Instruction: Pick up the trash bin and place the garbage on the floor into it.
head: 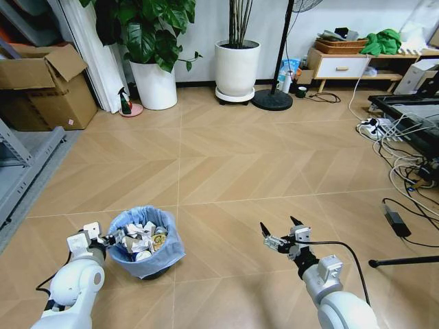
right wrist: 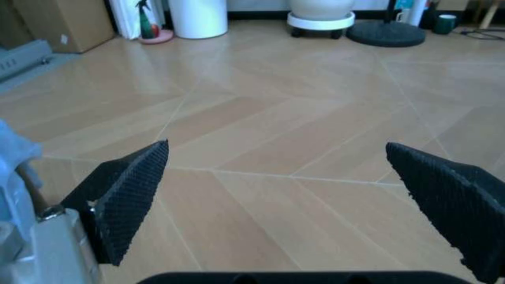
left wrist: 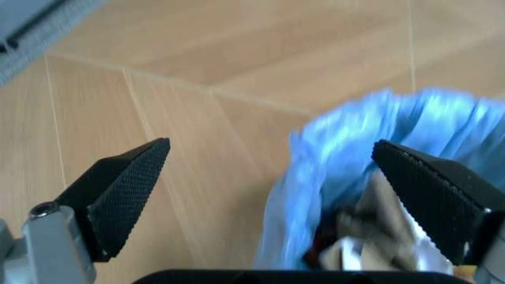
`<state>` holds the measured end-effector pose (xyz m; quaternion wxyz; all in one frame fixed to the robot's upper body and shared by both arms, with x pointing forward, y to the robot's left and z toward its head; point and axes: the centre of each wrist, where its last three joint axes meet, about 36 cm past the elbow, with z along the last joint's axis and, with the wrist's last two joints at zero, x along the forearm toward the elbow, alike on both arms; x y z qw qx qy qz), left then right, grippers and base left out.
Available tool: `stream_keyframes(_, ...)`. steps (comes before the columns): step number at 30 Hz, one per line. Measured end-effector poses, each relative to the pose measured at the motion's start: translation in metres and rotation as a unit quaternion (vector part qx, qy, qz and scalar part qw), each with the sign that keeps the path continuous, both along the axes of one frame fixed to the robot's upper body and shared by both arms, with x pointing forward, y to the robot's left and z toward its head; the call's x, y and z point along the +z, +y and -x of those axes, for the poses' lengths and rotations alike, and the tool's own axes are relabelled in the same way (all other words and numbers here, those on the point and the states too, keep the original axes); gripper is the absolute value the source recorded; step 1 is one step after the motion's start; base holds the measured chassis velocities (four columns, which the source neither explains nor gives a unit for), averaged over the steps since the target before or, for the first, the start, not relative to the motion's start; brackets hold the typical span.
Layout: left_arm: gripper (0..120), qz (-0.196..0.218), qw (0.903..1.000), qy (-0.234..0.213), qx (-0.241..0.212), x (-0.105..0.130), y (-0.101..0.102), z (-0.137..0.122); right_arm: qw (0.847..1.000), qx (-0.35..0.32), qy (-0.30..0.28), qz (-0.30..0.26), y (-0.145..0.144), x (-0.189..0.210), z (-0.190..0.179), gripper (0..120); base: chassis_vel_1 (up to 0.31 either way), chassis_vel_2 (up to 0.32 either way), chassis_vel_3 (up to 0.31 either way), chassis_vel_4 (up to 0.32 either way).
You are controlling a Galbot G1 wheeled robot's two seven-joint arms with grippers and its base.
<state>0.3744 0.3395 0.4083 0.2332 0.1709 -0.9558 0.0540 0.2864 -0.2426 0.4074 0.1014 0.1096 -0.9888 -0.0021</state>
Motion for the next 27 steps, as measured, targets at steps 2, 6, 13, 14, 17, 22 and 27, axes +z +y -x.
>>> stream_keyframes(2, 100, 0.0, 0.9993, -0.038, 0.007, 0.0, -0.003, 0.002, 1.0, -0.004, -0.002, 0.0, -0.002, 0.003, 0.001, 100, 0.0, 0.0, 0.0, 0.0)
stream_keyframes(6, 100, 0.007, 0.9937, -0.111, 0.014, -0.001, -0.009, 0.01, 1.0, -0.014, -0.01, 0.002, -0.006, 0.01, 0.002, 100, 0.0, 0.0, 0.0, 0.0)
stream_keyframes(13, 100, -0.01, 0.9837, -0.177, -0.028, 0.008, -0.026, 0.044, 0.997, -0.067, -0.022, -0.001, -0.019, 0.027, 0.009, 100, 0.0, 0.0, 0.0, 0.0)
stream_keyframes(14, 100, -0.013, 0.9819, -0.184, -0.043, 0.011, -0.029, 0.05, 0.997, -0.077, -0.024, 0.0, -0.021, 0.029, 0.011, 100, 0.0, 0.0, 0.0, 0.0)
stream_keyframes(17, 100, -0.011, 0.9761, -0.201, -0.082, 0.017, -0.037, 0.061, 0.995, -0.1, -0.028, 0.001, -0.023, 0.035, 0.017, 100, 0.0, 0.0, 0.0, 0.0)
stream_keyframes(22, 100, 0.004, 0.9654, -0.22, -0.14, 0.024, -0.047, 0.073, 0.991, -0.13, -0.031, -0.003, -0.021, 0.042, 0.029, 100, 0.0, 0.0, 0.0, 0.0)
stream_keyframes(27, 100, 0.025, 0.9591, -0.222, -0.175, 0.028, -0.065, 0.075, 0.99, -0.136, -0.046, -0.012, -0.015, 0.052, 0.029, 100, 0.0, 0.0, 0.0, 0.0)
